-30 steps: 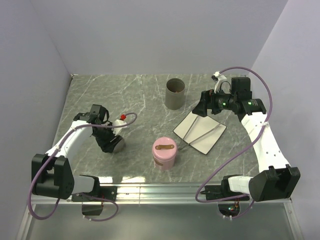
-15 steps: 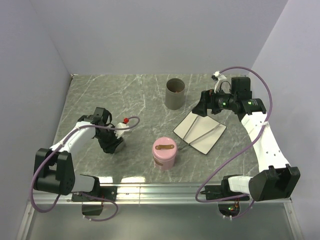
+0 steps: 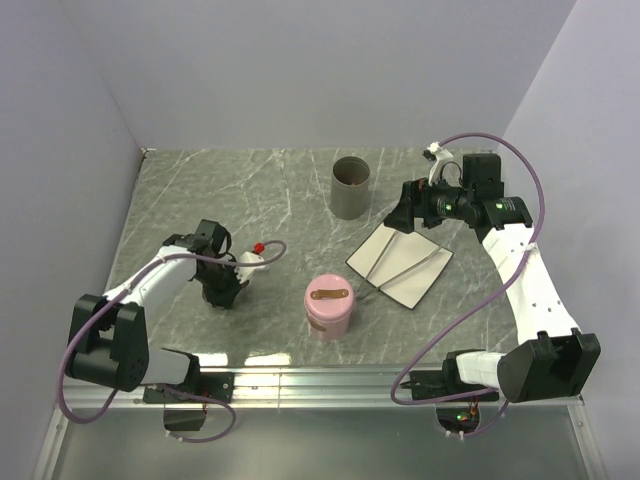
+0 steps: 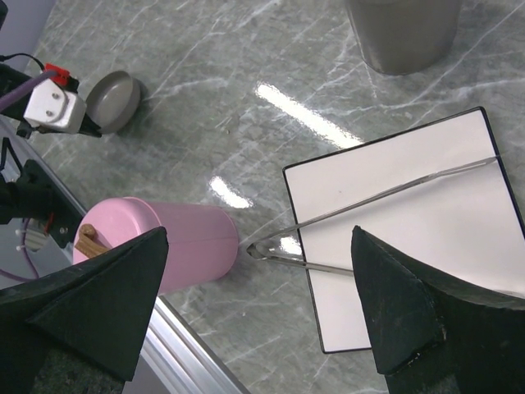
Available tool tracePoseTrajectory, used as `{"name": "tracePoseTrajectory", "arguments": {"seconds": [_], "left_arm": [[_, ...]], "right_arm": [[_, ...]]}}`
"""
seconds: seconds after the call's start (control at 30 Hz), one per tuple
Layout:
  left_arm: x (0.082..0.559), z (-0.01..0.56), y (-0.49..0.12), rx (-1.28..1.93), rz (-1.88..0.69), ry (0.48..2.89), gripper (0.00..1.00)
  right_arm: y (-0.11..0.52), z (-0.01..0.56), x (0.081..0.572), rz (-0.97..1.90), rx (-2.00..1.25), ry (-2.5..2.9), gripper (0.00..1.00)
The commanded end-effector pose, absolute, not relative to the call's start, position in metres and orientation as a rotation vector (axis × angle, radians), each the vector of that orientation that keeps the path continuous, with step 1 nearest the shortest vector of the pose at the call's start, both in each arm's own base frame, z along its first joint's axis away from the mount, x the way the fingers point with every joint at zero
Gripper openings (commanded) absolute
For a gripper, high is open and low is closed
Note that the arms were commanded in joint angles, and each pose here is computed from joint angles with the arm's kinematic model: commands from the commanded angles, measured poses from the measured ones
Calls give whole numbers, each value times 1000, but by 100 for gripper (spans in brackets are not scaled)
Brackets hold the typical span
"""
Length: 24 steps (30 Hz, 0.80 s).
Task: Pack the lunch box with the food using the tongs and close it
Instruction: Pick up the box lid from the center of the board.
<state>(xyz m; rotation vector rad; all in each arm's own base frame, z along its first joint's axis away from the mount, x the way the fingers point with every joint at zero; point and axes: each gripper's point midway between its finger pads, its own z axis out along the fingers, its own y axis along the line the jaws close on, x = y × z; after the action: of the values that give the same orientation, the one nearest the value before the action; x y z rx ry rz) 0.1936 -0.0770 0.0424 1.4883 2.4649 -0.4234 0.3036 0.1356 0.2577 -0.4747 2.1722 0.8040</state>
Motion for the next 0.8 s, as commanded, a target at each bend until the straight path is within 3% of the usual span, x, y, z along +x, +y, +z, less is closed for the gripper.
{"name": "tracePoseTrajectory", "arguments": {"seconds": [0.0, 0.47, 0.77], "left_arm": [[209, 73, -100, 1421, -524, 2386, 0], [272, 285, -187, 1098, -907, 1977, 0], [244, 404, -232, 914, -1407, 1605, 0]], "right_arm": [[139, 279, 310, 809, -490, 2091, 99], [141, 357, 326, 742, -543, 1846, 99], [151, 403, 312, 791, -560, 1635, 100]]}}
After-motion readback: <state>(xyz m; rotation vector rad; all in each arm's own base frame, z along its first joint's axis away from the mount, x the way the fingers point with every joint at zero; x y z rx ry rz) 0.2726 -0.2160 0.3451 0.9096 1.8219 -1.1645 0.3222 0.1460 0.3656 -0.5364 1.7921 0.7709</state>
